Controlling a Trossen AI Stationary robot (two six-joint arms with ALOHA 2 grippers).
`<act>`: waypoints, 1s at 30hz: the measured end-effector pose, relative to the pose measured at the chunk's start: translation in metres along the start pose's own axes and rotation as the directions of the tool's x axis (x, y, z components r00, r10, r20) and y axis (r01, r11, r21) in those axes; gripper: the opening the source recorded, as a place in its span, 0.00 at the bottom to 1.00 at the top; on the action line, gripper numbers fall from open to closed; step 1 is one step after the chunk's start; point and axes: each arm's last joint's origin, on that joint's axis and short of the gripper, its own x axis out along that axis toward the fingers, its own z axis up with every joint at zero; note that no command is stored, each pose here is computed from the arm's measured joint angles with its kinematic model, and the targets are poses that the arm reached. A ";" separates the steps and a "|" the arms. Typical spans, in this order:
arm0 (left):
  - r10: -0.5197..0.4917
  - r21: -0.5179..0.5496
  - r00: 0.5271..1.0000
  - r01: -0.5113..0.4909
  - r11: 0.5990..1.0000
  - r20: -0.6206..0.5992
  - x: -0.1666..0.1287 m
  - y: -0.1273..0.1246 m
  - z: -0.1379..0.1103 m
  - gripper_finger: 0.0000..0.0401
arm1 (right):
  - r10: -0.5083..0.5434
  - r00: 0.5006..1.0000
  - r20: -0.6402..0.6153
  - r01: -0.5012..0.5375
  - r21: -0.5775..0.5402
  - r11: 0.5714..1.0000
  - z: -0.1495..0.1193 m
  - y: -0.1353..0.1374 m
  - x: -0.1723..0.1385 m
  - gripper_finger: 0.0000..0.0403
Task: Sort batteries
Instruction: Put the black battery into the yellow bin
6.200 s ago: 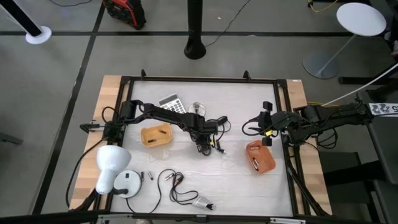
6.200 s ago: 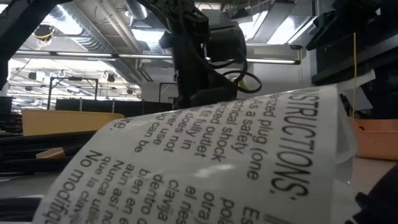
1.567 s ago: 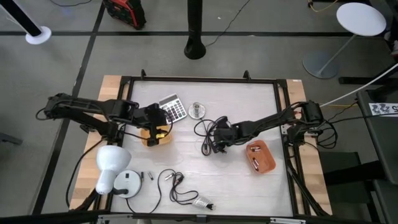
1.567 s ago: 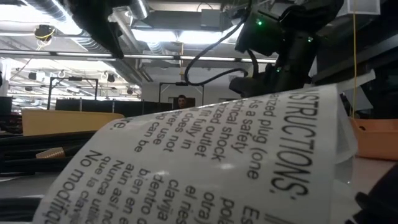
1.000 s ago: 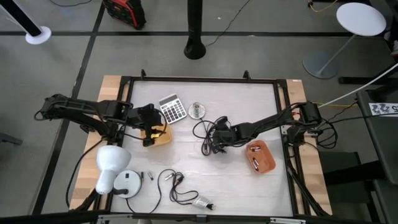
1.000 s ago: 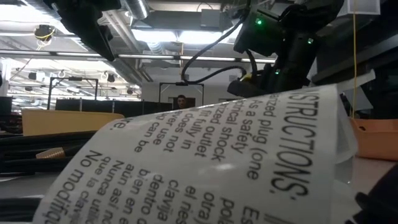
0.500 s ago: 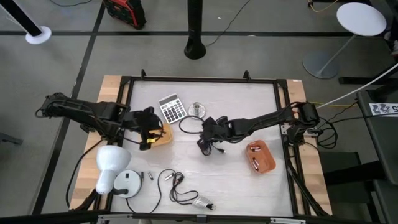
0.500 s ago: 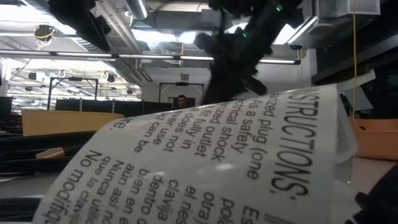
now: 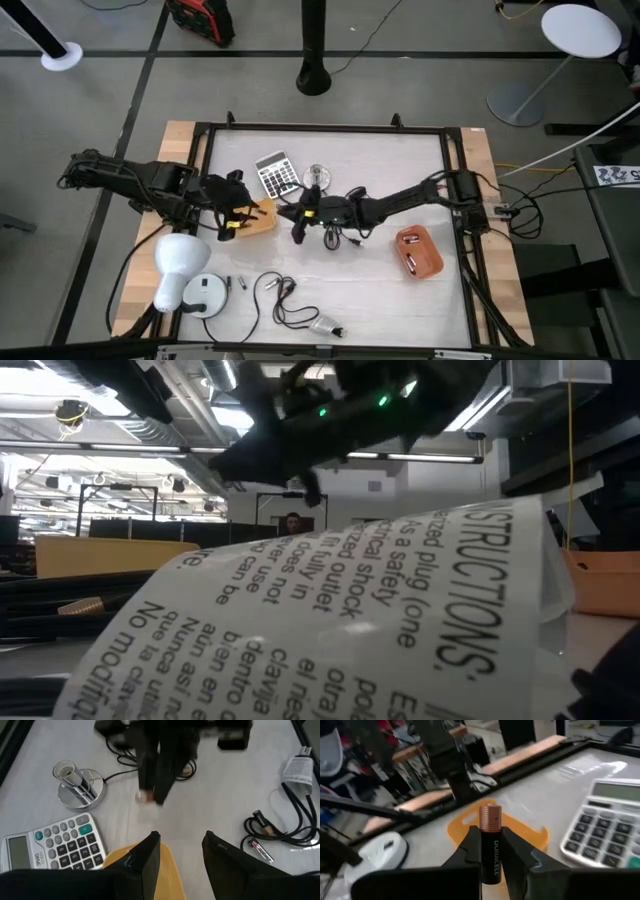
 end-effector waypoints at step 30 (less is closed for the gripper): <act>-0.007 -0.054 0.998 0.010 0.999 0.057 -0.008 0.001 0.001 0.34 | 0.147 0.985 -0.088 -0.159 -0.157 0.975 -0.014 -0.019 0.068 0.21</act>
